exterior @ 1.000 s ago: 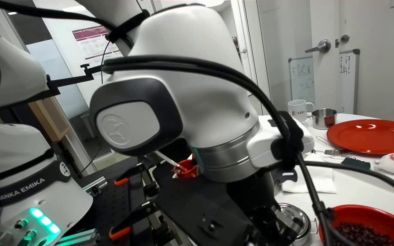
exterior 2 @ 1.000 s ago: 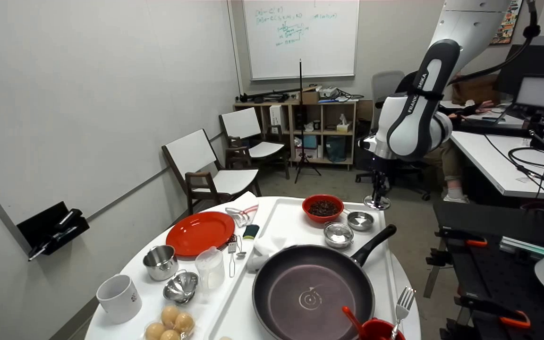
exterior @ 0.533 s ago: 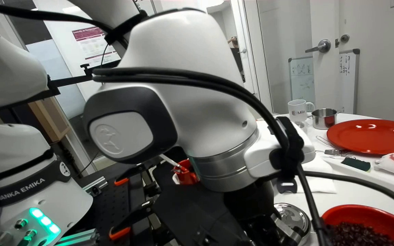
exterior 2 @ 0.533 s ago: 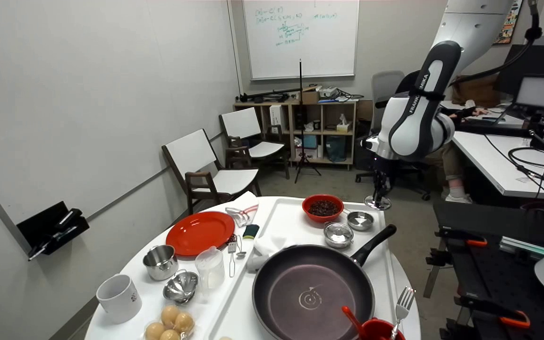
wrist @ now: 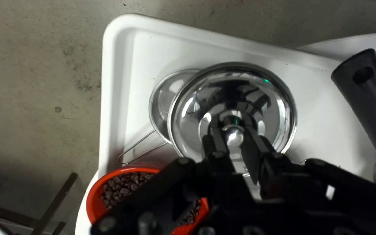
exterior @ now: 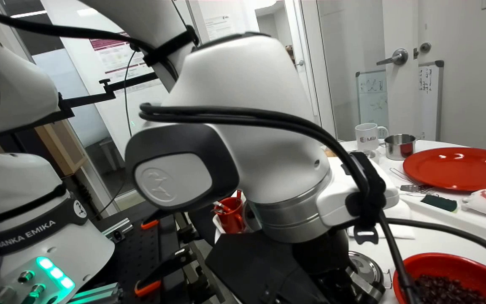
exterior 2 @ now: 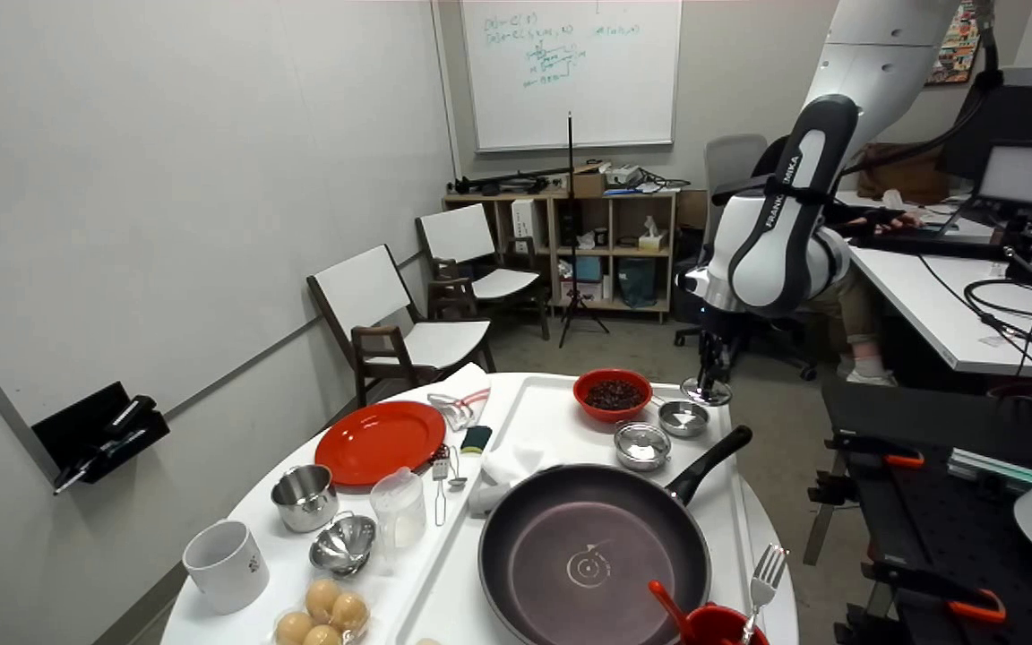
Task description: Put the lid on the silver pot
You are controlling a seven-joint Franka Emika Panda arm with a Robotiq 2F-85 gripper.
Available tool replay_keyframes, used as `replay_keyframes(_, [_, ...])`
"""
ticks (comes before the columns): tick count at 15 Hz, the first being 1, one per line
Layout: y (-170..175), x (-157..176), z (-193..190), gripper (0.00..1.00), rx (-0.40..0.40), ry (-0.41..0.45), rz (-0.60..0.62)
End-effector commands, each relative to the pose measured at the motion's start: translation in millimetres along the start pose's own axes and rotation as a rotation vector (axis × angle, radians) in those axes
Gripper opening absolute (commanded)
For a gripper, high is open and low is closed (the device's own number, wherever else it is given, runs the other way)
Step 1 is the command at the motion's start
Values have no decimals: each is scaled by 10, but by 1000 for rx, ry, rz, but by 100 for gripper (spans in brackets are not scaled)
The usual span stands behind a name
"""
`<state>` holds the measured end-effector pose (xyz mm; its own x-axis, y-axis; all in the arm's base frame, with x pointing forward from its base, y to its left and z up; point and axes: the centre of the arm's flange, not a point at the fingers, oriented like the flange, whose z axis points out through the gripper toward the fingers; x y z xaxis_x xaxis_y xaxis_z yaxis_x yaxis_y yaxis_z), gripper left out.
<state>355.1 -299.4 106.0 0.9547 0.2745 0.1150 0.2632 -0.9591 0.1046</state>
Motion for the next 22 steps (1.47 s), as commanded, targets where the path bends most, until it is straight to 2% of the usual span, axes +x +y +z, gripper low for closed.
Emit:
replay_keyframes(1, [122, 81, 183, 5, -13, 8, 19])
replay_keyframes(8, [308, 138, 341, 5, -34, 4, 37])
replay_keyframes(22, [309, 377, 646, 5, -30, -2, 15])
